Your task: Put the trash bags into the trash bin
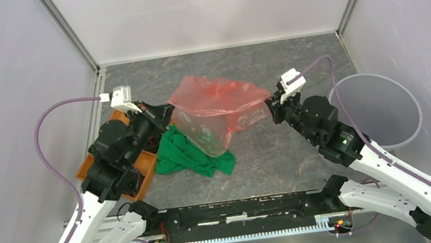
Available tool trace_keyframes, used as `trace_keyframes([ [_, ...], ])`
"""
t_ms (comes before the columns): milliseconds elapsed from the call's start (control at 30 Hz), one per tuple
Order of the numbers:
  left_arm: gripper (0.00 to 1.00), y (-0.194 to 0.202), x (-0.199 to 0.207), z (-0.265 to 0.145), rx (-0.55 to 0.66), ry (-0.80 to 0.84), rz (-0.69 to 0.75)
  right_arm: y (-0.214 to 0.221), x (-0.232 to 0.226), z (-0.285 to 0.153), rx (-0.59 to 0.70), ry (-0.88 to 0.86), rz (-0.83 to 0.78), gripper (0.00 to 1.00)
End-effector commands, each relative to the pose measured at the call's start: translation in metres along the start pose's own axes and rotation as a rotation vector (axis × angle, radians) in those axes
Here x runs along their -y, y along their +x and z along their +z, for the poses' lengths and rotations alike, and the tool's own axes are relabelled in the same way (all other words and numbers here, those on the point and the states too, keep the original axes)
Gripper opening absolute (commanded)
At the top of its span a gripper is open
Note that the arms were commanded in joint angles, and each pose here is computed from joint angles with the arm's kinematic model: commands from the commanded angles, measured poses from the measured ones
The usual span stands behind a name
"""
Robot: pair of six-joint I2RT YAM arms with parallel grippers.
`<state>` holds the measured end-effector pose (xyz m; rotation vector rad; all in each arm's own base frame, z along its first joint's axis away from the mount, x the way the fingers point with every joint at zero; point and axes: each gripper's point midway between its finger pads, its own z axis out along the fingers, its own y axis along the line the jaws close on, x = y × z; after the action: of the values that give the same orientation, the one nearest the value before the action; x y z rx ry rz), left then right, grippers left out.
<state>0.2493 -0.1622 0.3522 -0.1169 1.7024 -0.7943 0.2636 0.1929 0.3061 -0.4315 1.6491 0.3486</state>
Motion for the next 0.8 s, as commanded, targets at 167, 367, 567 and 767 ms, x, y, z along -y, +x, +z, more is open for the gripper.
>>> trace_keyframes([
  [167,0.02,0.087,-0.062,0.014,-0.205,-0.178,-0.018,0.071,-0.003,0.010,-0.144,0.011,0.009,0.01],
  [367,0.02,-0.009,0.020,0.025,-0.085,0.025,0.069,-0.023,0.005,0.012,-0.057,0.037,-0.081,0.00],
  [567,0.02,-0.024,0.048,0.008,-0.066,0.145,0.063,-0.003,0.000,-0.008,-0.020,-0.036,-0.099,0.05],
  [767,0.02,0.014,0.047,0.012,-0.217,0.191,0.072,0.056,0.011,-0.017,-0.184,0.005,-0.136,0.18],
])
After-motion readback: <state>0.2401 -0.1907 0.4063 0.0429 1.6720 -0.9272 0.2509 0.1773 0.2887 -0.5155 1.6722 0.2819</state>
